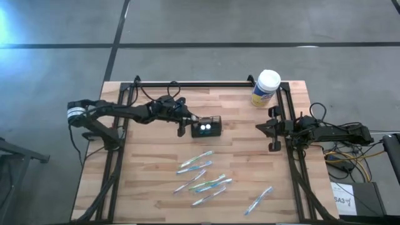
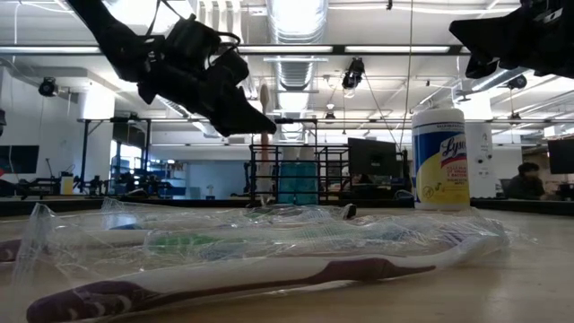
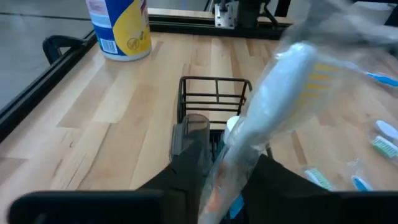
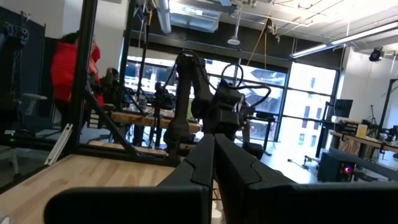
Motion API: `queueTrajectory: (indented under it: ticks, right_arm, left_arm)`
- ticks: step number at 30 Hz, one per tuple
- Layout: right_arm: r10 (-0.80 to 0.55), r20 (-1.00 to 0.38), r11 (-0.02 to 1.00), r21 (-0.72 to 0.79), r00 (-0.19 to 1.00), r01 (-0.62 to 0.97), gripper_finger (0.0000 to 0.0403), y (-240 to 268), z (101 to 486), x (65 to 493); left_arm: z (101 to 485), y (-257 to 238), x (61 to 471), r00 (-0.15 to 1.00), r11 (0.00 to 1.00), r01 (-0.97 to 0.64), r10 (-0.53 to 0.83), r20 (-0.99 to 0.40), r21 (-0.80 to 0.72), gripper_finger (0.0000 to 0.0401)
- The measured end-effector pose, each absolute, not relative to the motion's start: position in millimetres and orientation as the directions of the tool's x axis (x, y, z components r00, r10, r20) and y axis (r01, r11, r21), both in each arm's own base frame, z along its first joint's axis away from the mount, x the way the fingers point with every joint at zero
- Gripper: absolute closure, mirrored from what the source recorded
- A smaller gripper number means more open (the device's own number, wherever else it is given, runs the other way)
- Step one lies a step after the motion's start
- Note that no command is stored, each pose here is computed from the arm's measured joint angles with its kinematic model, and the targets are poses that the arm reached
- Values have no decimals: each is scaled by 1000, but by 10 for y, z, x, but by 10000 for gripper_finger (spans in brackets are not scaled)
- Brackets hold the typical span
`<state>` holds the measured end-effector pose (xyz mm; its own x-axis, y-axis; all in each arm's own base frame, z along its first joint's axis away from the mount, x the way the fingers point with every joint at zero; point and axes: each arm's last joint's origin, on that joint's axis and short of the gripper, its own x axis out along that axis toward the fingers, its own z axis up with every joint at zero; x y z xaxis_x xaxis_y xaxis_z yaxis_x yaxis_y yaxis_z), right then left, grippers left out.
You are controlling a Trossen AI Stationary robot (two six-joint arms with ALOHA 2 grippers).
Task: Pick & Place toothbrushing station
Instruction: Put the orange toothbrush in the wire organizer, then put the bottom right blue toothbrush in the wire organizer
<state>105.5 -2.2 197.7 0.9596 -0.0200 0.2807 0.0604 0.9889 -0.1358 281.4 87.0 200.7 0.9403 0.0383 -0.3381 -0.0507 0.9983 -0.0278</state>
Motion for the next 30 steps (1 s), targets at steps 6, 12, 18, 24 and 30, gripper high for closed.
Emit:
queueTrajectory:
  ticks: [6,12,18,24,30]
  right_arm:
    - [-20,277,989,-136,961,60,394,-22,1970,1058]
    - [-20,276,989,-136,961,60,394,-22,1970,1058]
    - [-20,276,989,-136,961,59,394,-22,1969,1059]
    - [-20,275,989,-136,961,59,394,-22,1969,1060]
    - [-20,276,989,-135,961,59,394,-22,1970,1059]
  left_arm:
    - [2017,868,2811,942,999,-47,36,-333,-27,219]
    - [2076,862,2793,948,999,-47,37,-317,-23,145]
    - [2452,776,2537,959,999,-48,42,-279,-16,112]
    - [2927,590,1982,980,998,-48,56,-190,47,132]
    - [2964,422,1480,992,996,-57,64,-108,65,250]
